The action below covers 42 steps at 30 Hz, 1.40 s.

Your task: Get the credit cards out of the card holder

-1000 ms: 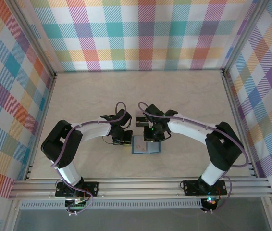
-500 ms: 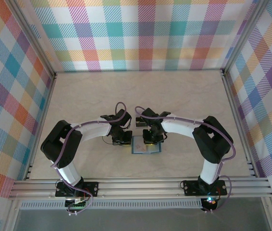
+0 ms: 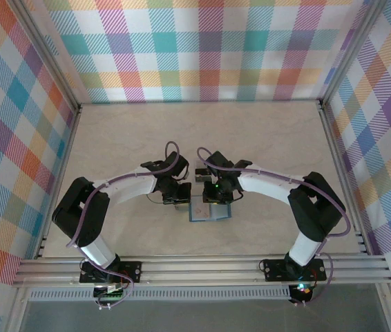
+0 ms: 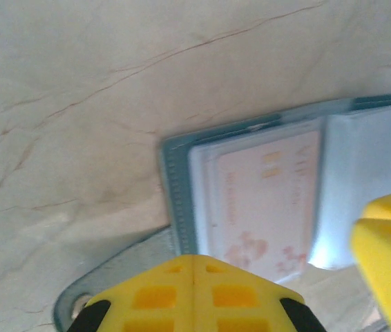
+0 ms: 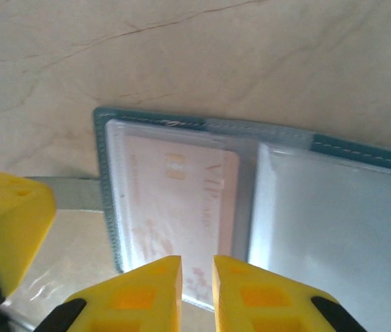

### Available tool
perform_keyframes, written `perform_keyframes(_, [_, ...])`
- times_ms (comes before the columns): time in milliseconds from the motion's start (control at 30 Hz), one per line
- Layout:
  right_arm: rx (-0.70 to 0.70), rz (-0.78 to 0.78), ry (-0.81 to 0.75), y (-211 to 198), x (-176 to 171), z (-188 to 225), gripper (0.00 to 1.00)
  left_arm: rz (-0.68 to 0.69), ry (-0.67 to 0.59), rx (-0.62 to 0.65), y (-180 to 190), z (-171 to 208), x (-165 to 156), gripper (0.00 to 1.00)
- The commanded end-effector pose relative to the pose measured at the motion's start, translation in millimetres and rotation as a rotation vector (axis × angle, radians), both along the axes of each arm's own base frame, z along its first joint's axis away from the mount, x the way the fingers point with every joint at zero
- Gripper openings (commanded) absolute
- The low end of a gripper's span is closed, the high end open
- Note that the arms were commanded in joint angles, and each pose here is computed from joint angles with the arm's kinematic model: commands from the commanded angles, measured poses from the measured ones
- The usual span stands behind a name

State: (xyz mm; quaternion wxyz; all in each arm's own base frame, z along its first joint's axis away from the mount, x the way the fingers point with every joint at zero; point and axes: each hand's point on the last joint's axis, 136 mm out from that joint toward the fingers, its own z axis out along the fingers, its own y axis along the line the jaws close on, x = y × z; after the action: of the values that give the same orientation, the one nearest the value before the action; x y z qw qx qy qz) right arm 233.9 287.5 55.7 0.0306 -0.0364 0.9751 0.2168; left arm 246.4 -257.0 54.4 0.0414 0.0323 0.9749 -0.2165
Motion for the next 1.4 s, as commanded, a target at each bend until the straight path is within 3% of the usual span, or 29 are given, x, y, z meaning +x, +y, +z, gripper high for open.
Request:
perform_keyframes(0, [0.12, 0.004, 0.043, 11.3, -3.1, 3.2, 0.23, -0.01, 0.023, -0.107, -25.5, 16.0, -5.5, 0.0])
perform_keyframes(233, [0.198, 0.006, 0.08, 16.2, -4.7, -4.4, 0.27, -0.03, 0.064, -0.073, -35.0, -6.4, -13.9, 0.0])
perform_keyframes(533, [0.206, 0.008, 0.106, 15.4, -4.1, -16.0, 0.3, -0.035, 0.102, 0.026, -19.9, -32.4, -21.2, 0.0])
perform_keyframes(900, [0.079, -0.02, 0.114, -5.6, -6.1, -38.7, 0.29, -0.03, 0.093, 0.042, -14.4, -32.2, -22.7, 0.0])
perform_keyframes(1367, [0.014, -0.019, 0.073, -16.9, -1.9, -30.7, 0.29, -0.028, 0.081, 0.053, -11.2, -27.3, -22.2, 0.0])
